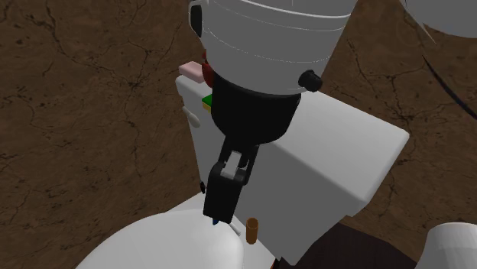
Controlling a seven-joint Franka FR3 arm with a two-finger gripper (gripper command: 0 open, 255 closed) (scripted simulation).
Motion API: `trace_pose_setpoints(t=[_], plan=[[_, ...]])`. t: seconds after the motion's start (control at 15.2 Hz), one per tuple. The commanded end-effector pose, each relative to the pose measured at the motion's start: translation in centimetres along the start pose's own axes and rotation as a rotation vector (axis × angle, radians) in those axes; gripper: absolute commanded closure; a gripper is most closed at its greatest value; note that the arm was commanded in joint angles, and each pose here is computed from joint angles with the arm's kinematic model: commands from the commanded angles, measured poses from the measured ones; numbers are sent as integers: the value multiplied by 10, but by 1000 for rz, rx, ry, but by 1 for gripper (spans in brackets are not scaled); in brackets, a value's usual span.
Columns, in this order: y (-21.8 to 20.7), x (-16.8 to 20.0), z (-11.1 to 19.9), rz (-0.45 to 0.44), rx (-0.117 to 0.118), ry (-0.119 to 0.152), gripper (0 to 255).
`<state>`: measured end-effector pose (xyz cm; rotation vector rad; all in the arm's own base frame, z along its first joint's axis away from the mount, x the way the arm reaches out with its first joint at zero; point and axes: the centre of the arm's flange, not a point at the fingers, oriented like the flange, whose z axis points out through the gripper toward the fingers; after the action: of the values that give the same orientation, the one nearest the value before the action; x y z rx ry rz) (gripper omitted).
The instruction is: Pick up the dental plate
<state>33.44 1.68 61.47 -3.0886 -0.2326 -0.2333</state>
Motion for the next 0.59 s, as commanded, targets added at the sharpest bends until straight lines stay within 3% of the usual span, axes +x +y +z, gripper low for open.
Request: trace_pose_setpoints(t=[0.0,0.53], plan=[[0,0,0,0,0,0,0],[92,30,-7,-48,-61,-13,0]])
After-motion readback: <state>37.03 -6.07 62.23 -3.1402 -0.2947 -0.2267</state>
